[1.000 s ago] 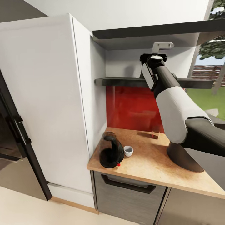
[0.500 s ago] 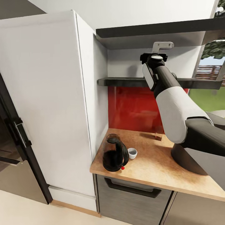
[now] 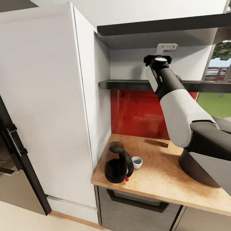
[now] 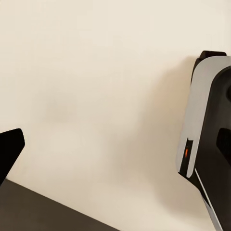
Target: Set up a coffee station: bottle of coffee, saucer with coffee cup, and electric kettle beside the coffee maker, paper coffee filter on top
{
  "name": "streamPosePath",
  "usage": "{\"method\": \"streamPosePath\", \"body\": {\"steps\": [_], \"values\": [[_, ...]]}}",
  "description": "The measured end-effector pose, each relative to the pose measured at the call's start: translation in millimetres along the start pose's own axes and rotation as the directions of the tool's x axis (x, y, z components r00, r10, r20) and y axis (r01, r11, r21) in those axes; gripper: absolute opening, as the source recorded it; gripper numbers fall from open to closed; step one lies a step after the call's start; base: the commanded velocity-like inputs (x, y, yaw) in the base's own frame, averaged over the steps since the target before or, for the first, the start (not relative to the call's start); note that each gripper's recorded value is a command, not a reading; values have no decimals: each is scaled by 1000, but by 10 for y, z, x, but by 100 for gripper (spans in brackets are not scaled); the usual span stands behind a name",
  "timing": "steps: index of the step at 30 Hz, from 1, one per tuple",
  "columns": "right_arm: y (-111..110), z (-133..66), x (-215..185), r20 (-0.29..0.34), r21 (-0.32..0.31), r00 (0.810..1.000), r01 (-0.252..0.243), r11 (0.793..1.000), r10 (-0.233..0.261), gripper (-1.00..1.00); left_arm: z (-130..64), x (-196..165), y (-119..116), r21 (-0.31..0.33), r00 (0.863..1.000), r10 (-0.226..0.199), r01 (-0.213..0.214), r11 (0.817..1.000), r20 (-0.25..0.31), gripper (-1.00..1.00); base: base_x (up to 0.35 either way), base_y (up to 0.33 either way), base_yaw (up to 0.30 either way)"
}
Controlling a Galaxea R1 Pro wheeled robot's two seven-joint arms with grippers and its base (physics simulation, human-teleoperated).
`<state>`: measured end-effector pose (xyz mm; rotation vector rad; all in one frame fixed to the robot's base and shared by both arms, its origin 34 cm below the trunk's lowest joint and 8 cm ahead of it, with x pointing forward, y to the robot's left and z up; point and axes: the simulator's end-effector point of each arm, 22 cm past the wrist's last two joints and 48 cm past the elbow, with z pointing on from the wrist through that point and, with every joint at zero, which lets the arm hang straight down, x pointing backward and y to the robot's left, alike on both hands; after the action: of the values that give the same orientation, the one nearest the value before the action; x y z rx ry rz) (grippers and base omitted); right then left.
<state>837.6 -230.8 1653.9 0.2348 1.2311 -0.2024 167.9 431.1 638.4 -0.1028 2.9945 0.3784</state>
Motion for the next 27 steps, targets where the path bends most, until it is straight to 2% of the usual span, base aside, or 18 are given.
{"method": "streamPosePath", "body": {"steps": [11, 17, 27], "values": [[-4, 0, -50, 0, 0, 1000, -2, 1000, 2, 100, -4, 87, 44, -3, 1000, 13, -13, 1000, -15, 100, 9, 0, 0], [-30, -20, -188, 23, 3, 1000, -13, 1000, 13, 100, -11, 172, 43, -3, 999, 19, -19, 1000, -26, 100, 0, 0, 0], [-25, -16, -167, 18, 2, 1000, -12, 1000, 12, 100, -12, 194, 95, -9, 999, 21, -22, 1000, -29, 100, 0, 0, 0]]}}
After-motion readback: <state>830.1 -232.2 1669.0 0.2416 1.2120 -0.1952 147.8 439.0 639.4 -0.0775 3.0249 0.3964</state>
